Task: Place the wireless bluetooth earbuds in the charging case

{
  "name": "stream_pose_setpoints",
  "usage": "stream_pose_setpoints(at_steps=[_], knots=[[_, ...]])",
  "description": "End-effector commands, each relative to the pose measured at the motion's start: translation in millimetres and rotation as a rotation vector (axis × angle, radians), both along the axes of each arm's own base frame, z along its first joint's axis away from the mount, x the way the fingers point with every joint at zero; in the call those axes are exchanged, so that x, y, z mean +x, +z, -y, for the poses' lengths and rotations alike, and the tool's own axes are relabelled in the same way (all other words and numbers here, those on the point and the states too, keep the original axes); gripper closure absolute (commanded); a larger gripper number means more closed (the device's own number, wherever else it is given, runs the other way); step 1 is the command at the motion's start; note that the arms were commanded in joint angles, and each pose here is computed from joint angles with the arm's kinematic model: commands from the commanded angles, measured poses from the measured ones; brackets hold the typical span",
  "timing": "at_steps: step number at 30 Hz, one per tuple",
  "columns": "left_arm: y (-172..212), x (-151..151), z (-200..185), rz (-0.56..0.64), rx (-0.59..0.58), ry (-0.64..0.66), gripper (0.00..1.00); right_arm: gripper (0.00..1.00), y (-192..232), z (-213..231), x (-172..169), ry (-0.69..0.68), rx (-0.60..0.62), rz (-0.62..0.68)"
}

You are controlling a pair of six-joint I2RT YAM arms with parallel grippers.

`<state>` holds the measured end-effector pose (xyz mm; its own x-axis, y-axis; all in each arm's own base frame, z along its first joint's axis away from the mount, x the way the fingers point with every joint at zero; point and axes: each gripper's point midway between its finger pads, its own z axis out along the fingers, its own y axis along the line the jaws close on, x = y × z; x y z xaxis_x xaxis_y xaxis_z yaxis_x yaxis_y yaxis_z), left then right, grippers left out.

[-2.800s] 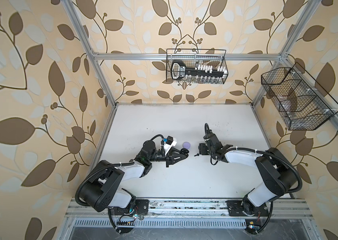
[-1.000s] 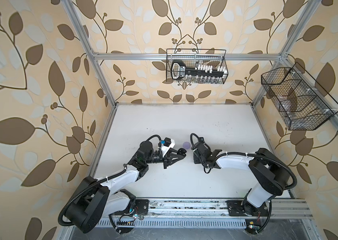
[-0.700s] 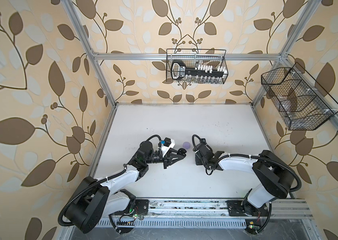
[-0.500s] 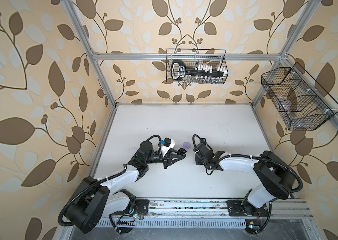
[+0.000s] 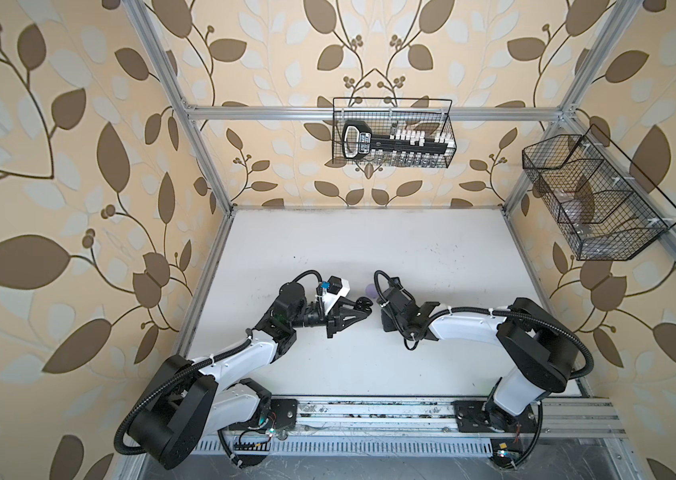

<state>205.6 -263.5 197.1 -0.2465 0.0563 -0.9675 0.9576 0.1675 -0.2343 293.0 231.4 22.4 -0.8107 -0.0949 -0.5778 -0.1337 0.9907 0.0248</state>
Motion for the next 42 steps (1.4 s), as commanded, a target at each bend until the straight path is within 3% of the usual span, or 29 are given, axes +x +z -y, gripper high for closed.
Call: stream_pose_setpoints(at_steps=[1, 4, 18, 25, 34, 42], knots=[[10, 0, -3, 0.061, -0.021, 0.008, 1.00, 0.58, -2, 4, 5, -0.008, -0.063, 0.005], [11, 0, -4, 0.061, -0.021, 0.008, 1.00, 0.51, -3, 0, 9, -0.004, -0.068, 0.007], [11, 0, -5, 0.070, -0.019, 0.021, 1.00, 0.51, -3, -44, 25, 0.037, 0.047, -0.013], [12, 16, -18, 0.099, -0.017, 0.187, 1.00, 0.53, -4, -59, 30, 0.062, 0.045, -0.010], [10, 38, -35, 0.098, -0.014, 0.369, 1.00, 0.48, 5, -20, 21, -0.038, -0.049, 0.034], [12, 36, -37, 0.105, -0.025, 0.369, 1.00, 0.45, 2, 2, 2, -0.062, -0.099, 0.032]])
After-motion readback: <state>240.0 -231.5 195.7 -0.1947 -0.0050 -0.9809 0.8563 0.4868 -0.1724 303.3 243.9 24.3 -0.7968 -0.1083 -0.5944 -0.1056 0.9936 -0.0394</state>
